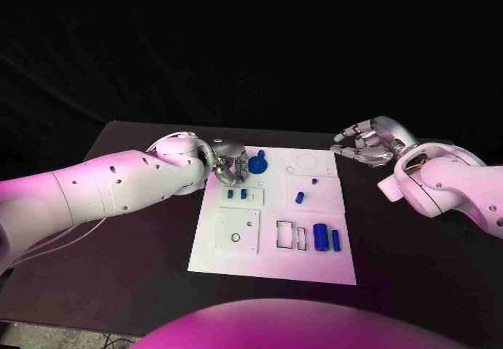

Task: Assemble the parts on the task board

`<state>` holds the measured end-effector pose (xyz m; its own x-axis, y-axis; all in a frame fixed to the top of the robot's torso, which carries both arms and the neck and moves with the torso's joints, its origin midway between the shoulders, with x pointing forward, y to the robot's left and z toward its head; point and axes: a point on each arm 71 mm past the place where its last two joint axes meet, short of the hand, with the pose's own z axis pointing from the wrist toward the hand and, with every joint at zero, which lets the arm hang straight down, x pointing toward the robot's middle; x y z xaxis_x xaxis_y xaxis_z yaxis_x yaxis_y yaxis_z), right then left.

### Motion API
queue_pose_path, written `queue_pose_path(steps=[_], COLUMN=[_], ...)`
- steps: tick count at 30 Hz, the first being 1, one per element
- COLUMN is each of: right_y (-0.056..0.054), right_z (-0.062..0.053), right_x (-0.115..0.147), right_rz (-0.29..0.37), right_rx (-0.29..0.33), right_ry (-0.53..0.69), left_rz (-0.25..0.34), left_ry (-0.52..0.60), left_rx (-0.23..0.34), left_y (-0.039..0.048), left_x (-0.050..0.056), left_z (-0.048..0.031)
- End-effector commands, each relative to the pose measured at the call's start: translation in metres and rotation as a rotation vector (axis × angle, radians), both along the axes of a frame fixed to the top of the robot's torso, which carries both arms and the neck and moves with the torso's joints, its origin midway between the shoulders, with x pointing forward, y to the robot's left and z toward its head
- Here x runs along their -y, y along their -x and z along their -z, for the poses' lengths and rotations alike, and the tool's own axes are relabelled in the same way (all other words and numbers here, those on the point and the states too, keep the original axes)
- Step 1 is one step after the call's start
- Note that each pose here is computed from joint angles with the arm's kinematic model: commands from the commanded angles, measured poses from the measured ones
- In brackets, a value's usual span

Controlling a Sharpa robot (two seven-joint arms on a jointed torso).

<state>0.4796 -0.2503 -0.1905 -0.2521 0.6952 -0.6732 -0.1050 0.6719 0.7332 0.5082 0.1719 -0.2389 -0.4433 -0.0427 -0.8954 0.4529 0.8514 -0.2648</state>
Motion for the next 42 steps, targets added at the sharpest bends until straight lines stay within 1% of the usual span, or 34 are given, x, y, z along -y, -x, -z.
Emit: queue_pose_path(steps=[1, 10, 22, 35, 42], right_y=[0.0005, 0.0002, 0.0000, 0.0000, -0.0001], right_z=[0.0001, 0.0003, 0.0003, 0.0003, 0.0003], right_x=[-0.0015, -0.0012, -0.0009, -0.0007, -0.0002], right_rz=[-0.015, -0.015, -0.013, -0.012, -0.011], right_rx=[0.002, 0.001, 0.001, 0.002, 0.001], right_ry=[0.003, 0.004, 0.005, 0.005, 0.005], left_rz=[0.015, 0.011, -0.001, -0.012, -0.015], left_ry=[-0.016, -0.025, -0.023, -0.028, -0.016], left_rx=[-0.034, -0.043, -0.033, -0.036, -0.021], left_y=[0.0031, 0.0032, 0.0022, 0.0015, 0.0014], left_x=[0.0020, 0.0005, -0.0009, -0.0029, -0.0043], left_z=[0.0057, 0.0074, 0.0069, 0.0072, 0.0055])
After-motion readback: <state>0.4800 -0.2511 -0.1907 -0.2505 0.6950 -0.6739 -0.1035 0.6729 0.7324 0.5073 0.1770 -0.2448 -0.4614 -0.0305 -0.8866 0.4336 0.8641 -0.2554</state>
